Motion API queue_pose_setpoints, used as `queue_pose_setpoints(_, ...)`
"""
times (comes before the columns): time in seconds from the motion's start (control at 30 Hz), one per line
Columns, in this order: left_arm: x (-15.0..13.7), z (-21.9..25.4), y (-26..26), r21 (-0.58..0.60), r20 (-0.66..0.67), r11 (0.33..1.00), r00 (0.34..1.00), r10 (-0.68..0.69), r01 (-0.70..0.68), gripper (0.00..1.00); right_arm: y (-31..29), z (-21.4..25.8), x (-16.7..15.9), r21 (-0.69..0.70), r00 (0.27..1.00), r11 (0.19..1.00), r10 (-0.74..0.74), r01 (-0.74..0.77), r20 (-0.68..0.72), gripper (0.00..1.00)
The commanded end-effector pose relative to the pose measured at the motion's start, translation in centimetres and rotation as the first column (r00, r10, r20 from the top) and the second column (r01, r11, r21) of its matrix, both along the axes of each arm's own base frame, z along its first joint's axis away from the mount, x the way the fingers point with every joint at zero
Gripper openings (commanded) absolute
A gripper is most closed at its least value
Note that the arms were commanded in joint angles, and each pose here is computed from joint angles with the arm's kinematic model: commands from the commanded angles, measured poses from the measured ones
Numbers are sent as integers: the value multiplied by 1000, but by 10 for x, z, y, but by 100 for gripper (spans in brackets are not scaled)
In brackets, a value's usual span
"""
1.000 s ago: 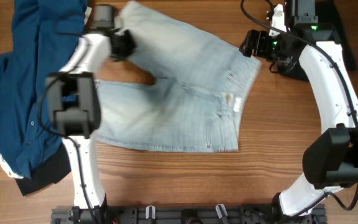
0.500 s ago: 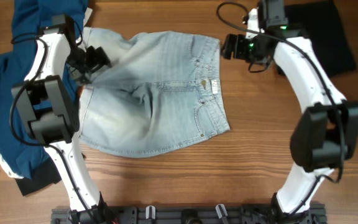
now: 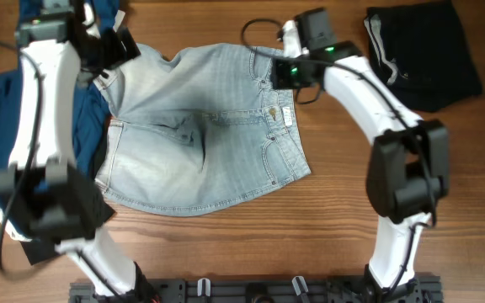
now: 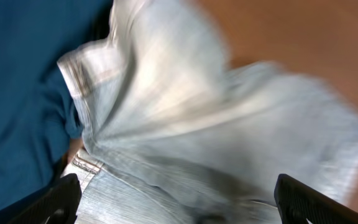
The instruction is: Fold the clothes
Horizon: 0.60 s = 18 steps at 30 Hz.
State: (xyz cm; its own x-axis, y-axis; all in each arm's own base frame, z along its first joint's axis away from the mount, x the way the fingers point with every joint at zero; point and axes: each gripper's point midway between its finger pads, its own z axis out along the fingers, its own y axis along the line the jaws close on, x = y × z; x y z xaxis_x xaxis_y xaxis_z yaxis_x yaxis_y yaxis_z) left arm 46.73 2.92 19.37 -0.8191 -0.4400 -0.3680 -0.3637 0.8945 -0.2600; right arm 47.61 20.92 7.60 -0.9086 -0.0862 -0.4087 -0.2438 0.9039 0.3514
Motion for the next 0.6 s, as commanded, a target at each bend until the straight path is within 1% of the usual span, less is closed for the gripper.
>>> queue_pose_setpoints(0.0, -12, 67, 1, 22, 155, 1000, 988, 11, -14, 100, 14, -36, -2, 12, 998, 1000, 3, -3, -61, 4)
queue_pose_setpoints(0.07, -20, 90, 0, 31, 206, 999, 979, 5, -11, 100, 14, -46, -2, 8, 997, 1000, 0, 1, -75, 4)
queue_pose_setpoints(0.2, -29, 109, -1, 36, 250, 999, 968, 1, -10, 100, 9, -60, -2, -25, 996, 1000, -15, 13, -87, 5)
queue_pose_setpoints(0.3, -30, 112, -6, 37, 255, 999, 967, -8, -1, 100, 7, -71, -1, -33, 995, 999, -27, 24, -100, 7)
queue_pose_setpoints(0.4, -29, 111, -11, 37, 254, 999, 967, -20, 11, 100, -3, -84, 0, -61, 988, 995, -81, 74, -130, 9)
queue_pose_setpoints(0.47, -29, 111, -11, 37, 254, 999, 967, -19, 10, 100, -15, -94, -1, -81, 980, 991, -123, 111, -156, 11)
queue_pose_setpoints(0.57, -29, 111, -11, 37, 254, 999, 967, -19, 10, 100, -34, -104, 1, -92, 969, 985, -162, 147, -186, 11)
